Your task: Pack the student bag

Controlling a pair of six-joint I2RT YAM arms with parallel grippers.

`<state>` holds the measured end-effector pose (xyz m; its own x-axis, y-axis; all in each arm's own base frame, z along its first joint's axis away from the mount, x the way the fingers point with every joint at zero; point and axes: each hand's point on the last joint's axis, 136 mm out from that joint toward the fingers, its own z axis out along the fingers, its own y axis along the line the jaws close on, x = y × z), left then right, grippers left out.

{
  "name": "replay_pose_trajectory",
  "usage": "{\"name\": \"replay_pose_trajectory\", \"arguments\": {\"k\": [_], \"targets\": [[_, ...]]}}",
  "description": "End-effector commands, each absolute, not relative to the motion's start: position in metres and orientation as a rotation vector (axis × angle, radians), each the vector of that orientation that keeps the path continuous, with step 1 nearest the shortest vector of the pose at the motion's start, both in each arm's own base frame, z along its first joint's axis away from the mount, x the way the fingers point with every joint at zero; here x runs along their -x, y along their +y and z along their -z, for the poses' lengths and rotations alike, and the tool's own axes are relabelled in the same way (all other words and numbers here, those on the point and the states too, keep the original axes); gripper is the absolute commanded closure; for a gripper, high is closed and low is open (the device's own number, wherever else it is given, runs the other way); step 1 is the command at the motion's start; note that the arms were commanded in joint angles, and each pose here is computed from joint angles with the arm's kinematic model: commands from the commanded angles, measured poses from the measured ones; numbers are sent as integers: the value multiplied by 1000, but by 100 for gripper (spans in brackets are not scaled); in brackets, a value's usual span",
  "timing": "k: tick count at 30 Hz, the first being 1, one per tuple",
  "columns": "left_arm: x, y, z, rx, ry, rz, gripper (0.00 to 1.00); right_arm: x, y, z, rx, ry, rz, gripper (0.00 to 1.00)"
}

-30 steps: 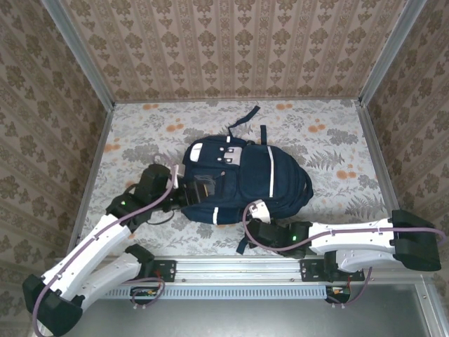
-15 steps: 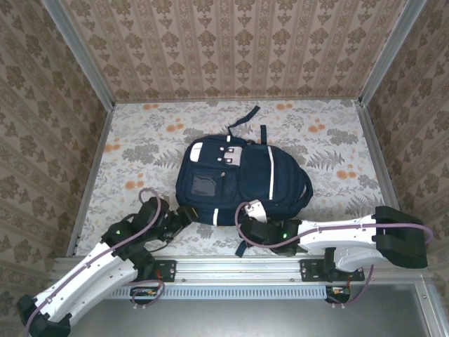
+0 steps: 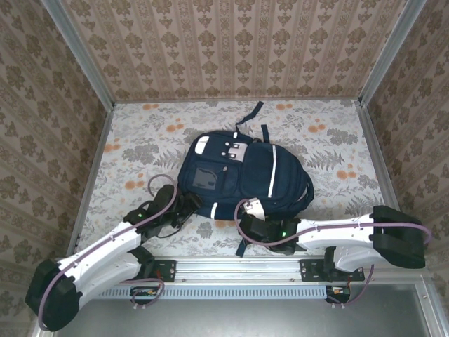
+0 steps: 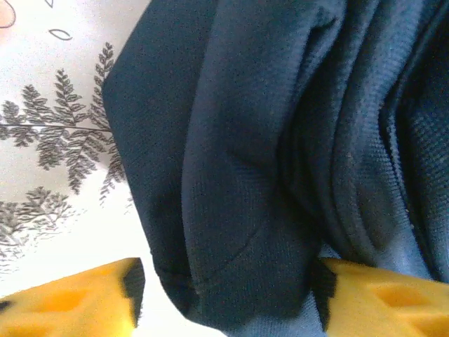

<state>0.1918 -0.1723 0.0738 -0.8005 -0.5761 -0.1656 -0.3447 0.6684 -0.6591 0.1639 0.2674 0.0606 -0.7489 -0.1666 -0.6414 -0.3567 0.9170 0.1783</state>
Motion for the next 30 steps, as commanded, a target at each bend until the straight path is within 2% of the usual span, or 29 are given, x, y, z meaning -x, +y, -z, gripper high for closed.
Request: {"name": "replay_pose_trajectory", "arguments": {"k": [1,4,7,16,22,26,30], "targets": [[-217,-163,-85,748,2401,857,54,-166,269,-60,372,2417,-386,100],[-228,-140,-89,838,2335,762,83,-164,261,-53,381,2436,-339,100],[-234,-118,-91,907,2284,658,100,-161,250,-47,391,2455,-297,100],[-247,-79,-106,992,2211,468,100,-155,226,-39,528,2486,-114,100],[-258,-57,-123,1004,2174,407,100,-163,213,-54,723,2423,268,100],[-269,-45,-133,993,2171,364,100,-171,210,-61,805,2371,424,100],[-284,-41,-137,981,2194,325,100,-173,216,-64,841,2357,434,100]]}}
